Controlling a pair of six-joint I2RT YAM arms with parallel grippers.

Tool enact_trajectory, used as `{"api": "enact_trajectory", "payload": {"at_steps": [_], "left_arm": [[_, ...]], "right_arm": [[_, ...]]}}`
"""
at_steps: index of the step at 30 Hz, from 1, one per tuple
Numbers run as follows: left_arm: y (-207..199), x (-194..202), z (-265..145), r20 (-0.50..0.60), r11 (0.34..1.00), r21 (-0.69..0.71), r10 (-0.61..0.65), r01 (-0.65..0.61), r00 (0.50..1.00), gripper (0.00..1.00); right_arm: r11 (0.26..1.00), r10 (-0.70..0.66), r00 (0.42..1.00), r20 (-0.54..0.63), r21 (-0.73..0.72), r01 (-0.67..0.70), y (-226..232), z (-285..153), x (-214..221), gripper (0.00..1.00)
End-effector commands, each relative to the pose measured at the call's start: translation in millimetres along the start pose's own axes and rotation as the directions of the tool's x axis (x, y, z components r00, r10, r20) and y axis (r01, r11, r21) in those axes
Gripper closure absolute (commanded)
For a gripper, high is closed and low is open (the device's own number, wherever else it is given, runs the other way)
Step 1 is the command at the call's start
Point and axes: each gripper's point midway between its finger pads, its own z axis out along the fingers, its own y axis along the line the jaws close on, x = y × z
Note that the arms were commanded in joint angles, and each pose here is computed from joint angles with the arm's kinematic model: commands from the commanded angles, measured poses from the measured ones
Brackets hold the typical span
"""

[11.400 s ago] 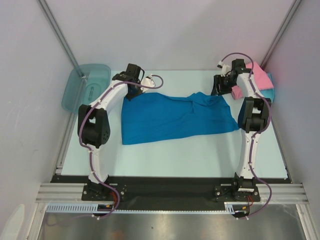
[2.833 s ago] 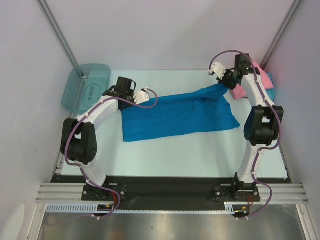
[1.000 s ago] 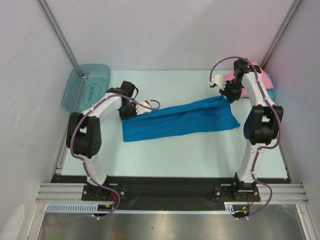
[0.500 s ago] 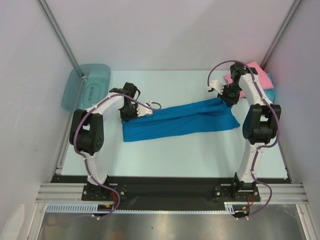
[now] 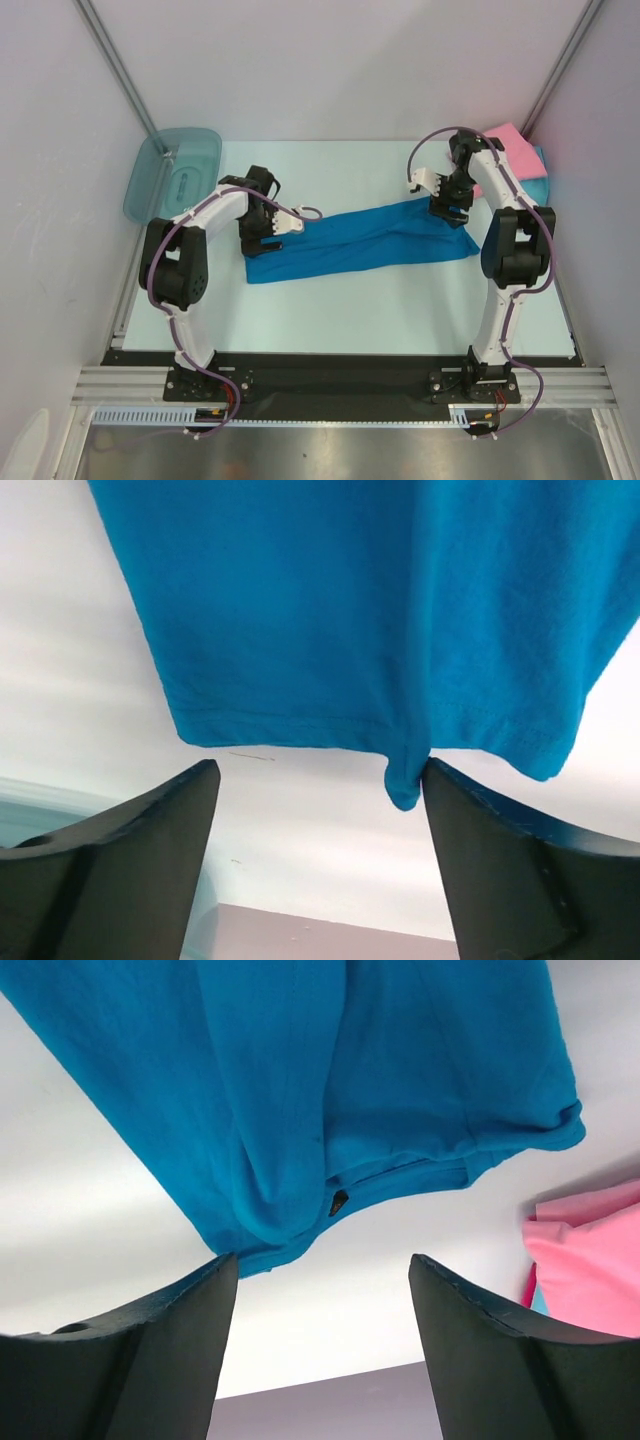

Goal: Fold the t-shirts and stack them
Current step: Fold the tshirt

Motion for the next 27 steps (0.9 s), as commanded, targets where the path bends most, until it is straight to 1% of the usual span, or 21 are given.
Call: {"api": "enact_trajectory", "payload": {"at_steps": [1,5,8,10,11,12,13,14,15,16,17,18,19,20,21,23,24,25,26,27], "left_arm": [[4,-5,-9,0.011,1.000,0.002,0.031,-0.031,0.999,0.11],[5,-4,-19,0.009,0.999,0.011,0.037,-0.037,0.999,0.11],[18,-8,-31,0.021,1.000,-0.012,0.017,-0.017,1.000,0.13],[32,-12,-39,0.043,0.999,-0.051,-0.018,0.020,0.999,0.14],[40,-12,-40,0.049,0.996,-0.080,-0.042,0.046,0.998,0.15],[54,-17,-43,0.071,0.989,-0.128,-0.060,0.069,0.996,0.15],[58,-18,-40,0.082,0.984,-0.142,-0.093,0.104,0.992,0.14],[65,-16,-35,0.070,0.977,-0.173,-0.116,0.127,0.991,0.14],[71,-19,-31,0.082,0.972,-0.191,-0.121,0.135,0.989,0.14],[68,-19,-25,0.079,0.974,-0.179,-0.124,0.136,0.989,0.15],[68,-19,-17,0.066,0.974,-0.180,-0.131,0.141,0.989,0.16],[71,-16,-11,0.052,0.969,-0.199,-0.138,0.145,0.989,0.17],[68,-19,-6,0.050,0.972,-0.190,-0.134,0.141,0.990,0.18],[67,-20,-3,0.049,0.972,-0.190,-0.132,0.140,0.990,0.20],[68,-21,-1,0.057,0.970,-0.200,-0.133,0.142,0.989,0.28],[66,-24,3,0.062,0.969,-0.199,-0.134,0.144,0.989,0.33],[65,-25,5,0.059,0.970,-0.199,-0.133,0.142,0.989,0.34],[65,-26,6,0.061,0.970,-0.196,-0.136,0.145,0.989,0.34],[64,-27,6,0.061,0.970,-0.198,-0.135,0.144,0.989,0.35],[63,-28,8,0.061,0.970,-0.198,-0.133,0.143,0.989,0.35]], "right_arm": [[1.000,-0.025,1.000,-0.011,0.017,0.025,-3,-14,1,0.25],[0.999,-0.010,1.000,0.021,0.034,0.009,-10,-22,-7,0.25],[0.994,0.032,0.996,0.081,0.100,-0.040,-30,-32,-21,0.26],[0.988,0.056,0.991,0.122,0.134,-0.072,-41,-34,-28,0.29],[0.973,0.094,0.983,0.156,0.193,-0.124,-58,-35,-34,0.31],[0.969,0.099,0.981,0.168,0.208,-0.134,-63,-34,-36,0.33],[0.967,0.099,0.979,0.181,0.213,-0.137,-65,-31,-39,0.38],[0.954,0.118,0.973,0.200,0.248,-0.167,-77,-28,-44,0.44],[0.955,0.116,0.972,0.202,0.247,-0.165,-76,-22,-50,0.53],[0.955,0.116,0.972,0.206,0.245,-0.166,-77,-18,-53,0.71],[0.951,0.113,0.971,0.208,0.260,-0.167,-81,-15,-57,0.81],[0.955,0.120,0.971,0.206,0.244,-0.170,-77,-6,-63,0.91],[0.957,0.119,0.971,0.208,0.237,-0.168,-76,-3,-67,1.00],[0.958,0.120,0.970,0.211,0.232,-0.169,-75,0,-70,1.00],[0.960,0.132,0.968,0.212,0.215,-0.178,-73,6,-72,1.00],[0.966,0.127,0.969,0.211,0.197,-0.170,-68,9,-79,0.99],[0.967,0.130,0.969,0.208,0.191,-0.170,-66,10,-81,0.95],[0.969,0.125,0.971,0.205,0.186,-0.164,-64,11,-85,0.83],[0.971,0.124,0.972,0.199,0.175,-0.160,-59,12,-86,0.79],[0.972,0.124,0.973,0.197,0.172,-0.159,-58,12,-87,0.77]]}}
